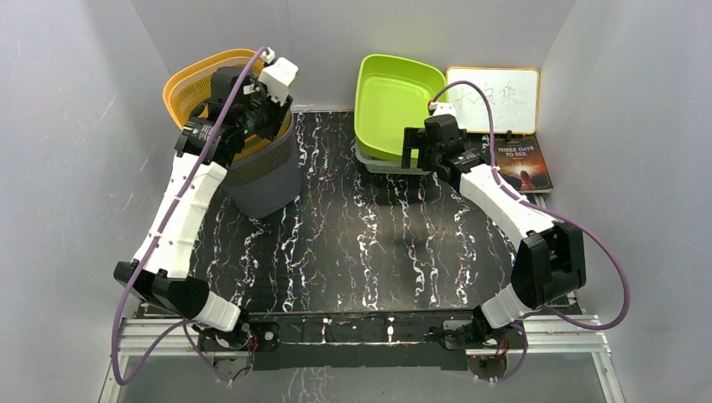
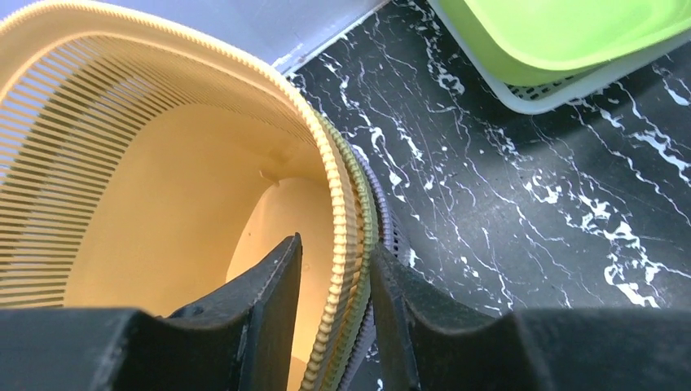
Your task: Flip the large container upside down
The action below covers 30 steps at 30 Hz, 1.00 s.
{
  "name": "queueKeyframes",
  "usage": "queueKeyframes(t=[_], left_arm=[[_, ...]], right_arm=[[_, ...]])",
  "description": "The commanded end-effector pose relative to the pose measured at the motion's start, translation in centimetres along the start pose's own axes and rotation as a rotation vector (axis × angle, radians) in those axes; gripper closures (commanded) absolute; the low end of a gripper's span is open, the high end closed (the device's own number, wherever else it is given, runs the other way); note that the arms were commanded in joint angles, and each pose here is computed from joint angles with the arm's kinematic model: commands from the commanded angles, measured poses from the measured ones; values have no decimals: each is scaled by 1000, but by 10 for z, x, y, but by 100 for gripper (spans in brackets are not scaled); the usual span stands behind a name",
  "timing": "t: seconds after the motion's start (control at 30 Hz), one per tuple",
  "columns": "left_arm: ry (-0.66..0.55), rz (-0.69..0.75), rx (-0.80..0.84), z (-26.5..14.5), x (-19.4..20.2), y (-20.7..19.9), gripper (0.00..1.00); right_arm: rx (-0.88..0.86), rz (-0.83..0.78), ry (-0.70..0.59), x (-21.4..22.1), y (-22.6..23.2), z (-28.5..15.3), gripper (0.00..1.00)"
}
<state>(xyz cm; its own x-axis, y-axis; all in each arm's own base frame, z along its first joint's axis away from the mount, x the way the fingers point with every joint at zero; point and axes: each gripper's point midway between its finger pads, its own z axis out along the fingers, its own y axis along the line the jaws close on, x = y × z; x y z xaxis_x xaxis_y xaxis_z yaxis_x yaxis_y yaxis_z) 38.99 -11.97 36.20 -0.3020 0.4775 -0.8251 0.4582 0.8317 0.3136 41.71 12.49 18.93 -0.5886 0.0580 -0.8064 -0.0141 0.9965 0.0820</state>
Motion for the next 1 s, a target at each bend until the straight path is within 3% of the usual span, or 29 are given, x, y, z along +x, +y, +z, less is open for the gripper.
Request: queueKeyframes(t=[0.0,0.23,0.47,0.53,0.63,0.83,0.97], left_arm=[[-172,-39,-200,-45,-57,47,100],[-318,-70,-300,-75,-94,69,100],[-100,-6,-98,-36,-44,29,99],[-65,-3,-48,-31,-39,21,76],[-44,-27,24,-28,-37,8,59],[8,-66,131,-19,-29,-12,53],[38,-69,74,-8,-20,-3,59]], right_arm=[[-18,29,-70,-19,1,-13,2],[-16,33,-60,-15,0,-12,2],[-15,33,-45,-10,0,-10,2],[-14,31,-44,-10,0,-10,2],[-9,29,-41,-9,-1,-9,2],[6,17,-41,-9,-4,-9,2],[11,11,-36,-6,-5,-8,2]])
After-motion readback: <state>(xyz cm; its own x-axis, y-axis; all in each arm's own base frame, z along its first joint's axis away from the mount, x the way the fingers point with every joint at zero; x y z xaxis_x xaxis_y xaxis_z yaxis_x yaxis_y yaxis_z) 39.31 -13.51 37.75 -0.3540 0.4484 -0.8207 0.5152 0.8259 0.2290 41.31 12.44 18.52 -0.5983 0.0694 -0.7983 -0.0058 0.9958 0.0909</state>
